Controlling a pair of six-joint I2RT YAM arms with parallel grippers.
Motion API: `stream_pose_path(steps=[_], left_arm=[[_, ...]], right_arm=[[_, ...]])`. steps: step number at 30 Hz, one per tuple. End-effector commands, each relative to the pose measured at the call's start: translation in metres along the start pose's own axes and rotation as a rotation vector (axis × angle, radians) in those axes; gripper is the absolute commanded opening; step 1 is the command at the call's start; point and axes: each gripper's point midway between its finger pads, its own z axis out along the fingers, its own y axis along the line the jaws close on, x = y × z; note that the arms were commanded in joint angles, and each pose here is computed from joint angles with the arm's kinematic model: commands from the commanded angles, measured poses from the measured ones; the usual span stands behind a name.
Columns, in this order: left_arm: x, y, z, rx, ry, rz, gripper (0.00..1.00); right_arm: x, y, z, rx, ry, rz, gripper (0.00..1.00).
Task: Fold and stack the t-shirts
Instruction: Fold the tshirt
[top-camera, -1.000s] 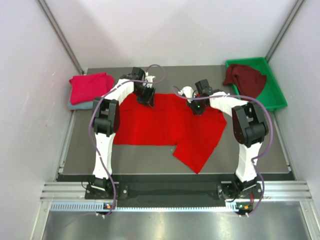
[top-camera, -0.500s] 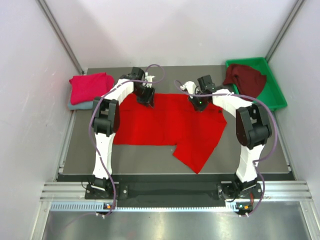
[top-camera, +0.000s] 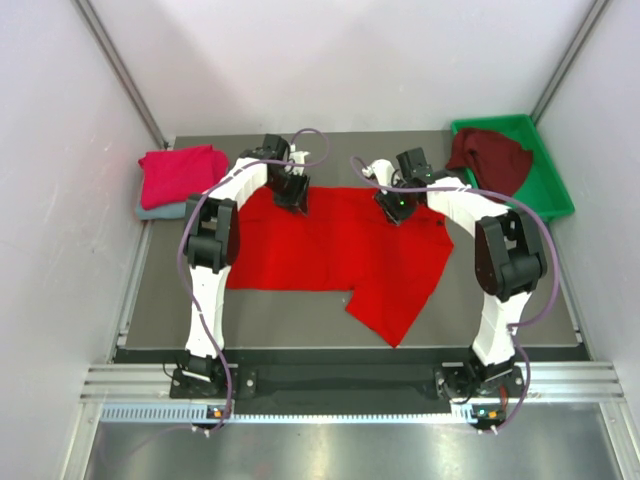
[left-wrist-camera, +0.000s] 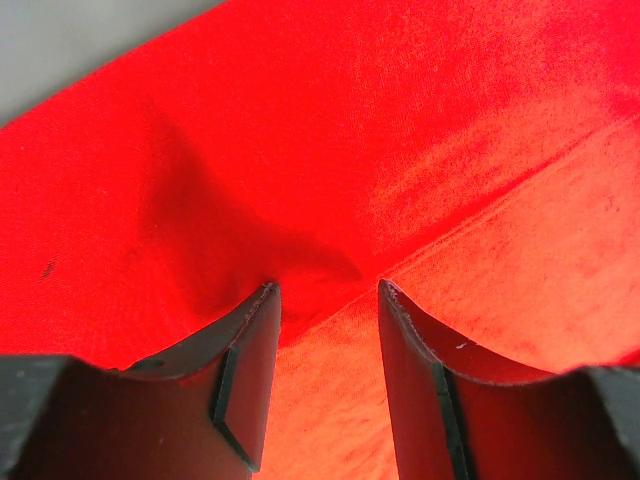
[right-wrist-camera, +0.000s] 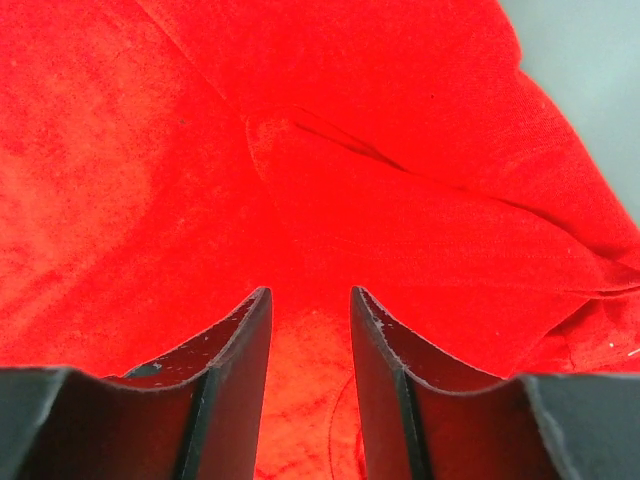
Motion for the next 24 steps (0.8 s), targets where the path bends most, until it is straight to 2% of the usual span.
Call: stream_pose_path(steps=[1, 24], left_arm=[[0.007, 0.001, 0.007, 0.008, 0.014, -0.007, 0.49], [0.010, 0.003, 0.007, -0.009, 0.020, -0.008, 0.49]], right_arm=[[-0.013, -0.008, -0.004, 0.027, -0.032, -0.005, 0.38], [-0.009, -0.007, 0.026, -0.017, -0.010, 0.011, 0.30]])
